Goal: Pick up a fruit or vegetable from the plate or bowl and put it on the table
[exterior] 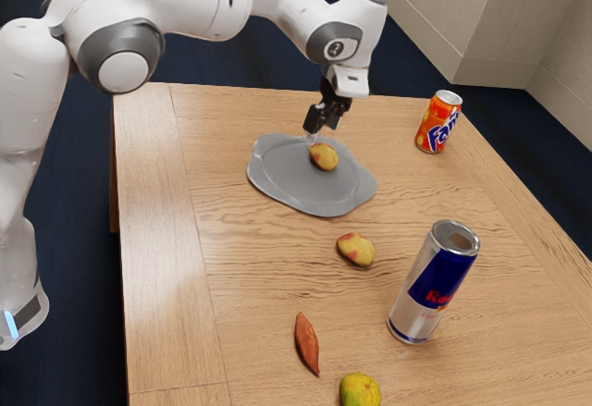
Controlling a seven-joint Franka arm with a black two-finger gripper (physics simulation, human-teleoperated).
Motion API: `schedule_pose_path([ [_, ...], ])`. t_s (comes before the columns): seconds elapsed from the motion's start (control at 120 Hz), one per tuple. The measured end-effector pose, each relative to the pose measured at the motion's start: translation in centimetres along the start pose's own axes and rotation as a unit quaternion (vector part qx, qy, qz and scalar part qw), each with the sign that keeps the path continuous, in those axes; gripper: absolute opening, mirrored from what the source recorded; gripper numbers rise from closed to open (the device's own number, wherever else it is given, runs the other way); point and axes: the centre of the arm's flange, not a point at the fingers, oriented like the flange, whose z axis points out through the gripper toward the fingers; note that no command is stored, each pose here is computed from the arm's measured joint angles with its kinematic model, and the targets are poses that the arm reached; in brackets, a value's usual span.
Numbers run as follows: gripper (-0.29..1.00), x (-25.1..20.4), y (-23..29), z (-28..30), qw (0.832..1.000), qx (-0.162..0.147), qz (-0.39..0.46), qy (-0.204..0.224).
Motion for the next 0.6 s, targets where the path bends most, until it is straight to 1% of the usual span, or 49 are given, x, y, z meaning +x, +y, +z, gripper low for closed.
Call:
schedule_pose_path([
  [0.075,0.70,0.6,-0.1,0.3,1.000,0.006,0.026,0.002],
  [0.2,0.70,1.6,-0.4,1.9,0.998,0.006,0.060,0.001],
  [0.408,0.70,0.6,-1.5,3.4,0.996,0.004,0.084,0.007],
  [0.6,0.70,1.1,-1.6,4.6,0.994,-0.001,0.109,0.009],
])
